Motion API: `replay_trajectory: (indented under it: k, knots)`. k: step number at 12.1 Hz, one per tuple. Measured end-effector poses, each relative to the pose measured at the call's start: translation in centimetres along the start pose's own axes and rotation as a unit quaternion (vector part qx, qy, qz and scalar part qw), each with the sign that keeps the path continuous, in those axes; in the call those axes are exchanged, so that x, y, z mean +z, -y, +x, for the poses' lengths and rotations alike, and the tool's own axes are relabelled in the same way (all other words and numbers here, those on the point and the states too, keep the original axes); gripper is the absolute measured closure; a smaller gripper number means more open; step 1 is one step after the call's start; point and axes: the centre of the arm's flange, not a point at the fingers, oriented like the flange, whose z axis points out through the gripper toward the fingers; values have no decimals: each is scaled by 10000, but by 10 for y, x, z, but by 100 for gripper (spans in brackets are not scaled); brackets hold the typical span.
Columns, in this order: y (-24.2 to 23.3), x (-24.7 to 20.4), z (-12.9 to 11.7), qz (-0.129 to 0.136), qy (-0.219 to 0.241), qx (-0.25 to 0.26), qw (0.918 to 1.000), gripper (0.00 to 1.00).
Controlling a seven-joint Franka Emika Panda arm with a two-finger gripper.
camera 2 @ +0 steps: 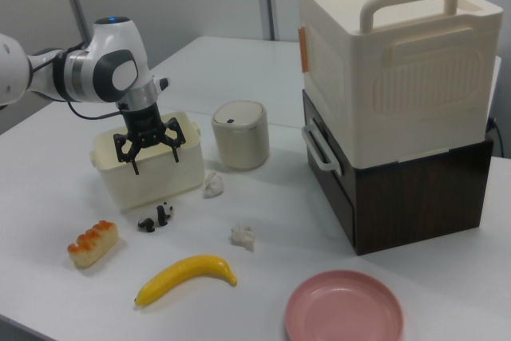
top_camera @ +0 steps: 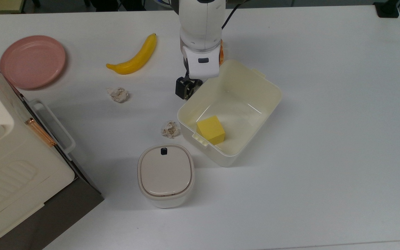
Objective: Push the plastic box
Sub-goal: 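Push the cream plastic box across the table away from the gripper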
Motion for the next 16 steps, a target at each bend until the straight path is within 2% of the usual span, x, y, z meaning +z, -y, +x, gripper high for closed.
replay_trajectory:
  k: [2,7,10,13,16]
  knots:
    - [-5,0,9,-27,-43,185,9998,0]
    - [-12,5,28,-52,-93,262,9996,0]
    - [-12,21,54,-28,-95,175,9998,0]
    - [-7,12,77,-117,-221,109,9996,0]
    - [-8,9,82,-153,-269,95,9995,0]
